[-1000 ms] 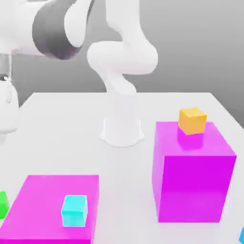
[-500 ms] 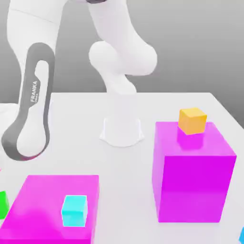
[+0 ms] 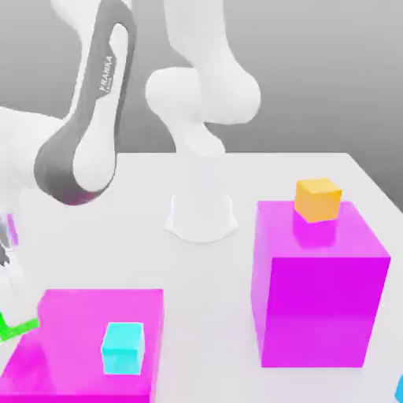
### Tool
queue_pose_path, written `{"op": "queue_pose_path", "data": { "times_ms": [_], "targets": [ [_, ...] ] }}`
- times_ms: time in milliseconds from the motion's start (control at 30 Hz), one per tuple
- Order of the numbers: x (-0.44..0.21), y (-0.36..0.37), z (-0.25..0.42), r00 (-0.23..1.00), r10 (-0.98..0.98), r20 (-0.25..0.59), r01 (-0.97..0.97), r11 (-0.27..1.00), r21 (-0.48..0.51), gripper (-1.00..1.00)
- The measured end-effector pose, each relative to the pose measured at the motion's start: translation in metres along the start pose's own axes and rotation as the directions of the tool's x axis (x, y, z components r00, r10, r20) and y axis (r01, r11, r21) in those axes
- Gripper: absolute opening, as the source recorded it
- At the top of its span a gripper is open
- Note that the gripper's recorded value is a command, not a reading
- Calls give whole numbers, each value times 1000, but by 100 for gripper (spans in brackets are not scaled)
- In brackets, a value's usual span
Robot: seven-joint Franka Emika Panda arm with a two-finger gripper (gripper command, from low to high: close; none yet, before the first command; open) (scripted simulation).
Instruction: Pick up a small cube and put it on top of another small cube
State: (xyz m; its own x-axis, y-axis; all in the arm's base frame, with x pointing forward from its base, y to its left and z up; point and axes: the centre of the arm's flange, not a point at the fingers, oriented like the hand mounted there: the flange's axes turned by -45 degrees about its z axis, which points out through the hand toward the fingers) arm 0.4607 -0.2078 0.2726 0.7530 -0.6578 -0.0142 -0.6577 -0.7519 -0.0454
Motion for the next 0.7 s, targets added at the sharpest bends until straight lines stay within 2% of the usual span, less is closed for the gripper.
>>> {"op": "queue_pose_path", "data": {
  "times_ms": [133, 300, 500, 633, 700],
  "targets": [
    [-65, -102, -42, 941, -339, 13, 338, 941, 15, -100],
    [-141, -157, -92, 785, -620, 18, 619, 785, 23, -100],
    [-261, -203, -143, 449, -893, 26, 893, 450, 13, -100],
    [-343, -208, -171, 179, -983, 37, 984, 179, -4, -100],
    [-366, -207, -165, 98, -994, 41, 995, 97, -10, -100]
  ]
}}
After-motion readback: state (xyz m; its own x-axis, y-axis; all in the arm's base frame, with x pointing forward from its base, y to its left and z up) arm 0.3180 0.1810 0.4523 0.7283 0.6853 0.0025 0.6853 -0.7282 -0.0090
